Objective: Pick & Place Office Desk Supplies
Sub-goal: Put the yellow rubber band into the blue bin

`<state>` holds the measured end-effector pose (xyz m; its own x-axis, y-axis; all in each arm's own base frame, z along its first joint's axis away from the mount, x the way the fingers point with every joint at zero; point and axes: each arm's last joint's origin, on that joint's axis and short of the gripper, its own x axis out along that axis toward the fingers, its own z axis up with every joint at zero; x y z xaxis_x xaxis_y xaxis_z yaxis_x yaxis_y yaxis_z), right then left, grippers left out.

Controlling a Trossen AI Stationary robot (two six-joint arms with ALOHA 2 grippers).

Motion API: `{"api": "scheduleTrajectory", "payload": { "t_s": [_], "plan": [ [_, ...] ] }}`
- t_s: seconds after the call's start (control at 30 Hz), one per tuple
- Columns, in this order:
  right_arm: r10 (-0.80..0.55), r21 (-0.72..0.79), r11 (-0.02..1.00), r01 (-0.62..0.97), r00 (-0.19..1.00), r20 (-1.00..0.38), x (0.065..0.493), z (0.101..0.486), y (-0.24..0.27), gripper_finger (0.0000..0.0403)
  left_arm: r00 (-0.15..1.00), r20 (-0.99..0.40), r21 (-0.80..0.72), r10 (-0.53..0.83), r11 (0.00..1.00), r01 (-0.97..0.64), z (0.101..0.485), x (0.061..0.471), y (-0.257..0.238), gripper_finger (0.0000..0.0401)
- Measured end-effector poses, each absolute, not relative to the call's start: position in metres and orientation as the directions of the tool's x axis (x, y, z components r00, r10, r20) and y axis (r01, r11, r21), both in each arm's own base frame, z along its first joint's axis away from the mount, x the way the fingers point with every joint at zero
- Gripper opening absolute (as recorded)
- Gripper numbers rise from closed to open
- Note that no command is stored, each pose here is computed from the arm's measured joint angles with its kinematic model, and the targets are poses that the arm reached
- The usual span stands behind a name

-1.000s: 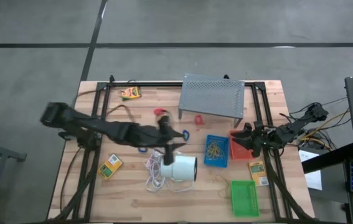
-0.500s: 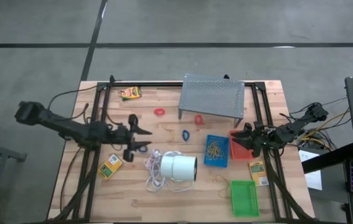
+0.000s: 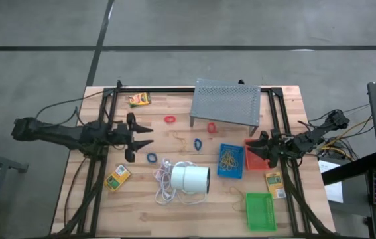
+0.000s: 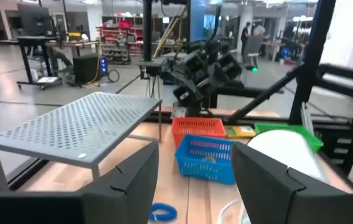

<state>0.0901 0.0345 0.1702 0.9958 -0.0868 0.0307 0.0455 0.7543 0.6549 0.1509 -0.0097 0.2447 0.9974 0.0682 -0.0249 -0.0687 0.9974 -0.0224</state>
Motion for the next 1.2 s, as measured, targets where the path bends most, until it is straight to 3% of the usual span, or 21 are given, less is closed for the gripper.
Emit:
{"api": "scheduleTrajectory", "payload": {
  "t_s": [0.27,0.57,1.0,1.2],
  "plan": [
    [-0.087,0.655,0.754,0.046,0.996,0.031,0.09,0.17,0.034,0.0185,0.978,-0.005,-0.003,0.208,0.978,-0.208,0.247,0.151,-0.005,0.0209],
    [-0.087,0.655,0.754,0.046,0.996,0.031,0.09,0.17,0.034,0.0185,0.893,-0.311,-0.162,0.325,0.908,-0.387,0.216,0.145,0.006,0.0209],
    [-0.087,0.655,0.754,0.046,0.996,0.031,0.09,0.17,0.034,0.0185,0.814,-0.402,-0.097,0.419,0.865,-0.492,0.22,0.171,0.028,0.0207],
    [-0.087,0.655,0.754,0.046,0.996,0.031,0.09,0.17,0.034,0.0185,0.769,-0.526,-0.065,0.364,0.884,-0.463,0.212,0.191,0.066,0.0207]
  ]
}}
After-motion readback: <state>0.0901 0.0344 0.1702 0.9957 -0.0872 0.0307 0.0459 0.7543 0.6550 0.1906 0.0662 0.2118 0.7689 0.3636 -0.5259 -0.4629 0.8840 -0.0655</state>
